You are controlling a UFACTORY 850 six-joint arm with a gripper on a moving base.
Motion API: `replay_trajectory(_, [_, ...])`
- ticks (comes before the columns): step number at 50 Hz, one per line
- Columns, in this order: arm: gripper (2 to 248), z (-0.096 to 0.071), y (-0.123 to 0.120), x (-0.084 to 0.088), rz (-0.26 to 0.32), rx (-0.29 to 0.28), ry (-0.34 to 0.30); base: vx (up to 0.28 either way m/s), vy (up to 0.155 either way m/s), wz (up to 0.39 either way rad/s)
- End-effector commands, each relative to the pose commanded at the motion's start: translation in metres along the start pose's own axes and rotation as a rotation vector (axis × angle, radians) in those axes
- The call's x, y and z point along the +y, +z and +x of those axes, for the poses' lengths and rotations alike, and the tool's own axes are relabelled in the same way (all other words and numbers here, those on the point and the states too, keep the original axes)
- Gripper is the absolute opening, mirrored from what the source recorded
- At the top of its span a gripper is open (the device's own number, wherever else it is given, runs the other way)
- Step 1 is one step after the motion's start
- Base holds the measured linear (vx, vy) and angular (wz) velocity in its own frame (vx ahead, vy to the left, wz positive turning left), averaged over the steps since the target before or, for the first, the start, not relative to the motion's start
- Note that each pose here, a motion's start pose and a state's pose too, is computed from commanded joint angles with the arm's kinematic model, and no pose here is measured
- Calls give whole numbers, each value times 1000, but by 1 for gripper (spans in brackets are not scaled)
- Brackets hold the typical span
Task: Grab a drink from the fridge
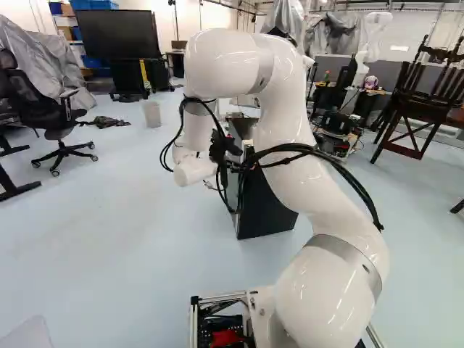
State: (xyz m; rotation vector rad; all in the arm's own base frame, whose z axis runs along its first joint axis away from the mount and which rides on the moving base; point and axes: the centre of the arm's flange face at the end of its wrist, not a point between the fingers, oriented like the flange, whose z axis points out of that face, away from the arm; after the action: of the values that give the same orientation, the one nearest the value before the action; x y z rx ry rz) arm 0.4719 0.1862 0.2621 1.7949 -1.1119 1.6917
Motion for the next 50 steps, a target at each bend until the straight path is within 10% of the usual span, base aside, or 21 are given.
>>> replay_trajectory(50, [247,5,21,5,-42,9,9,0,0,0])
